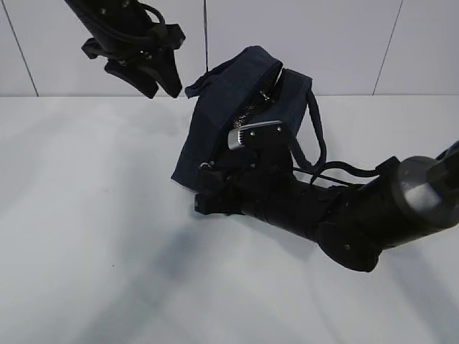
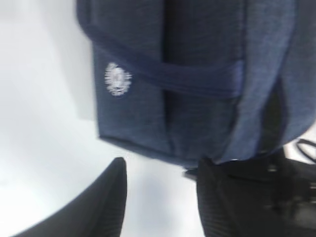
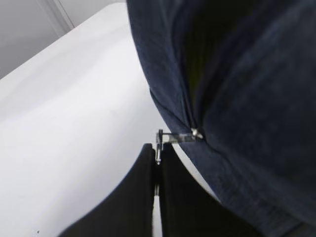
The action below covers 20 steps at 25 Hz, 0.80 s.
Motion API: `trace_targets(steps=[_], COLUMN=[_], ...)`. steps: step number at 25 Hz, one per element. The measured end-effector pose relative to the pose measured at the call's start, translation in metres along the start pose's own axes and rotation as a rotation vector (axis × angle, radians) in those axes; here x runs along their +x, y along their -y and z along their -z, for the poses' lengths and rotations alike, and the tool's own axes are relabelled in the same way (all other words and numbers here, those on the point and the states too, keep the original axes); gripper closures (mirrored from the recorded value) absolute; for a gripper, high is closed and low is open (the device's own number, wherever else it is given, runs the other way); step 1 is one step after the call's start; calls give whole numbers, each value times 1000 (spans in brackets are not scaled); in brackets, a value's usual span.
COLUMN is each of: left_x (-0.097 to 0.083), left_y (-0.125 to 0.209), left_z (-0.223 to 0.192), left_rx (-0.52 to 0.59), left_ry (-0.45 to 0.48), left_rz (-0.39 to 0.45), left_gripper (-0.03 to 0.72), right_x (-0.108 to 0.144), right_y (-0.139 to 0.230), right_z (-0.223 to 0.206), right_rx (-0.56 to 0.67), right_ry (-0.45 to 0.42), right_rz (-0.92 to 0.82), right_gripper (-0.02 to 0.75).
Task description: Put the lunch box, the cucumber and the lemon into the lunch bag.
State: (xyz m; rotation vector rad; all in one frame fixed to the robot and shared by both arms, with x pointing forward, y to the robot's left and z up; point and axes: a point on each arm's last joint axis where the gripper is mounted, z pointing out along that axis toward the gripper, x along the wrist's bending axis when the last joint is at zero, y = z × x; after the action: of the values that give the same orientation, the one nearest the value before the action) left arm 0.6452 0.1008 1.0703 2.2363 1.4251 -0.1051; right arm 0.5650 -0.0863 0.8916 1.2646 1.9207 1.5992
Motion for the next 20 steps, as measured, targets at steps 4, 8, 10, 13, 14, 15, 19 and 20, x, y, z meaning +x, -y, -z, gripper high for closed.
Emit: trace_targets(steps=[4,8,10,13,14,15,19,20], left_x=[11,27,32,37,38,41,50,53], left_y=[2,13,21,31,34,35,40,42], left_z=[5,-8,-17,-28,-30,-31,-39,-40], left_rx=[12,91,139,195,209,212,204,207], left_ry=[-140,-246,-258,-257,-255,-245,-162,-143], left_rz=[-53,-88,-90,-111,-124,-130,-167,-174], left_gripper=[351,385,411,437,443,447,452,452], right_x=[2,5,6,7,7,8,10,11], right_y=[-8,-15,-20,-26,-27,-29,-39,-42], right_z=[4,7,10,13,14,16,23,26], right_rx=[6,2,3,15,19,22,43,48], right_ry=[3,5,8,18,21,24,42,47], right_rz=[10,15,17,21,22,23,28,32], right_gripper=[720,720,720,720,720,720,720,720])
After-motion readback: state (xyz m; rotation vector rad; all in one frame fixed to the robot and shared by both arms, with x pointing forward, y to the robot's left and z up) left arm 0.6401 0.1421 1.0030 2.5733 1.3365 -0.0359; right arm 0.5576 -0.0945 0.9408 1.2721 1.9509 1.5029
